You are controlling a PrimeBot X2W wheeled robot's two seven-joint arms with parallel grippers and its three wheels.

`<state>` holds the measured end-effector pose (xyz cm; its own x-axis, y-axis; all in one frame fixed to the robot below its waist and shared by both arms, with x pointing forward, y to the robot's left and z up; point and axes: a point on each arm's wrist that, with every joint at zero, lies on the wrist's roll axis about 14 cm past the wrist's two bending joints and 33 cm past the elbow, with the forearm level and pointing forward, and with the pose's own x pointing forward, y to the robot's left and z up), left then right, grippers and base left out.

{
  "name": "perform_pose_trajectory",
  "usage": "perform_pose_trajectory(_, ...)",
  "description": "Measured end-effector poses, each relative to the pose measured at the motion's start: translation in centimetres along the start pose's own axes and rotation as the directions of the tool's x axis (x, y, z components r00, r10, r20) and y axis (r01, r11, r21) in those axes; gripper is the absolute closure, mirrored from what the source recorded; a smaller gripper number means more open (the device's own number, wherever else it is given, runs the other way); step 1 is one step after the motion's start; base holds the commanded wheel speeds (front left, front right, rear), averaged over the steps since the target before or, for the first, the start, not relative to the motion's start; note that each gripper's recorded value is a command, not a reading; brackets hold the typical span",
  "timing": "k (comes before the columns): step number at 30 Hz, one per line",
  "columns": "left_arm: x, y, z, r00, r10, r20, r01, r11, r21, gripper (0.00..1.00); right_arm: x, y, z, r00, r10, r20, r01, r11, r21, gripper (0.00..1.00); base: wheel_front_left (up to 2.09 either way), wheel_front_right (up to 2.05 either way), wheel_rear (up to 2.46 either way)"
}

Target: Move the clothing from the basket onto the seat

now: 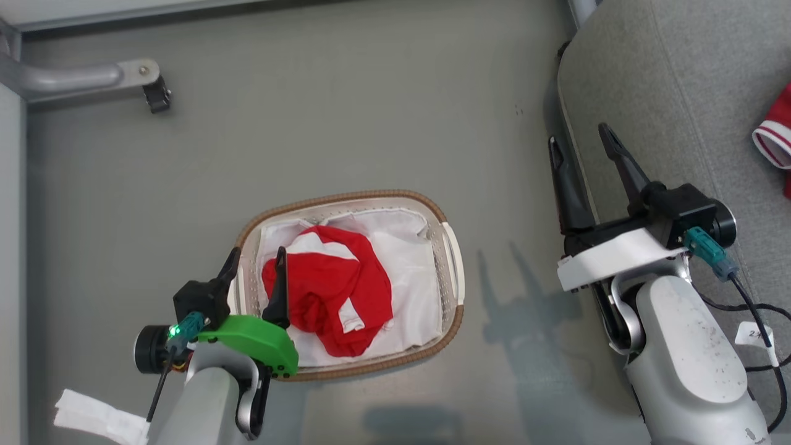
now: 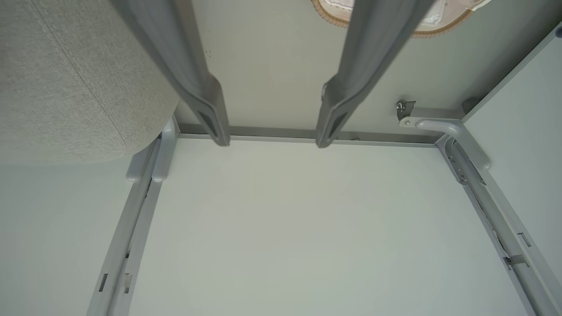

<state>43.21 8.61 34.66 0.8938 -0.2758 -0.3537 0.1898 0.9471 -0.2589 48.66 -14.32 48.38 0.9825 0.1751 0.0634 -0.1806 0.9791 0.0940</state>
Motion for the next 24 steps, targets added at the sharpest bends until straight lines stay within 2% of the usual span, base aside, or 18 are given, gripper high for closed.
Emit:
perform_pose_trajectory(12, 6.5, -0.6, -8.2, 0.965, -0.07, -0.254, 0.086, 0.995, 0.051, 0.0, 3.2, -1.6, -4.1, 0.999, -0.007, -0.039, 0.008, 1.0, 0.021, 0.0, 0.0, 0.0, 0.0)
perform_pose_trajectory(24, 8.1, 0.7, -18.2, 0.834, -0.057, -0.549, 0.147, 0.982, 0.122, 0.0, 3.6, -3.7, -9.9, 0.989, -0.041, -0.14, 0.046, 0.999, 0.029, 0.0, 0.0, 0.0, 0.0)
